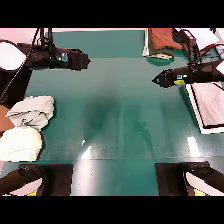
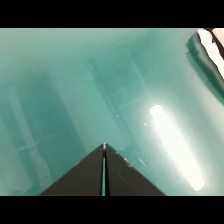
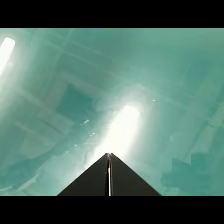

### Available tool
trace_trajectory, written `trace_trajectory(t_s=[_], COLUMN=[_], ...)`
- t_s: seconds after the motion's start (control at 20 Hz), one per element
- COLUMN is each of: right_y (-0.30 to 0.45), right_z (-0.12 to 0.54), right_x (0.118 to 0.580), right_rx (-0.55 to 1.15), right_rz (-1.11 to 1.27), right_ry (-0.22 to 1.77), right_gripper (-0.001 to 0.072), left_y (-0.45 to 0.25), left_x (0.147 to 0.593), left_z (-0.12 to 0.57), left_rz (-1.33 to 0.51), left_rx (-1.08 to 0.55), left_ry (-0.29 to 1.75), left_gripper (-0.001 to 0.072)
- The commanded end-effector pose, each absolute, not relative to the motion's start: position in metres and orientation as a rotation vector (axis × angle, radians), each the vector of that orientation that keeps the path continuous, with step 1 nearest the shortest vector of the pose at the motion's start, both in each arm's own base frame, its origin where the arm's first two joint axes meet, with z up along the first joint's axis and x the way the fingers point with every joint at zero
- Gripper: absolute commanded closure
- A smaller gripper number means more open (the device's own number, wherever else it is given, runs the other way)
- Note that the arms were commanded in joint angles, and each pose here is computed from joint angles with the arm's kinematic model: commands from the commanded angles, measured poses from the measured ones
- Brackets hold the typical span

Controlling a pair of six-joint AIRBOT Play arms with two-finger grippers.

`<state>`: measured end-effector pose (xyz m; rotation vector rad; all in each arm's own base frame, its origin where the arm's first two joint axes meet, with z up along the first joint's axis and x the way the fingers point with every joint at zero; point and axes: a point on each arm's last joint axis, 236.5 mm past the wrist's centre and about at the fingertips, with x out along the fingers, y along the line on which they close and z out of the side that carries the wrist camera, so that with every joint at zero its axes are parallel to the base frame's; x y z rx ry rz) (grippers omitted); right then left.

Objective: Fold the shirts.

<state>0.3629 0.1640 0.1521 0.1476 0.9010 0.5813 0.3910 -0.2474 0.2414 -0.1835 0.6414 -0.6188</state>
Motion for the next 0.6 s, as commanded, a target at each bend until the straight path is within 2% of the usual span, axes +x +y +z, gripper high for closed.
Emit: trace_trajectory(t_s=[0.0,0.55], right_y=[0.1646,0.165], right_z=[0.1522,0.1489], right_x=[0.3625,0.3571], right_rx=[0.148,0.144], right_rz=[0.583,0.592], right_ry=[0.902,0.927], right_gripper=[0.069,0.069], left_y=[-0.2474,-0.2478], left_x=[0.3908,0.3927], left_z=[0.2417,0.2443], left_rz=[-0.619,-0.618], left_rx=[-0.183,-0.189], left_ry=[0.641,0.628], left_gripper=[0.0683,0.0683])
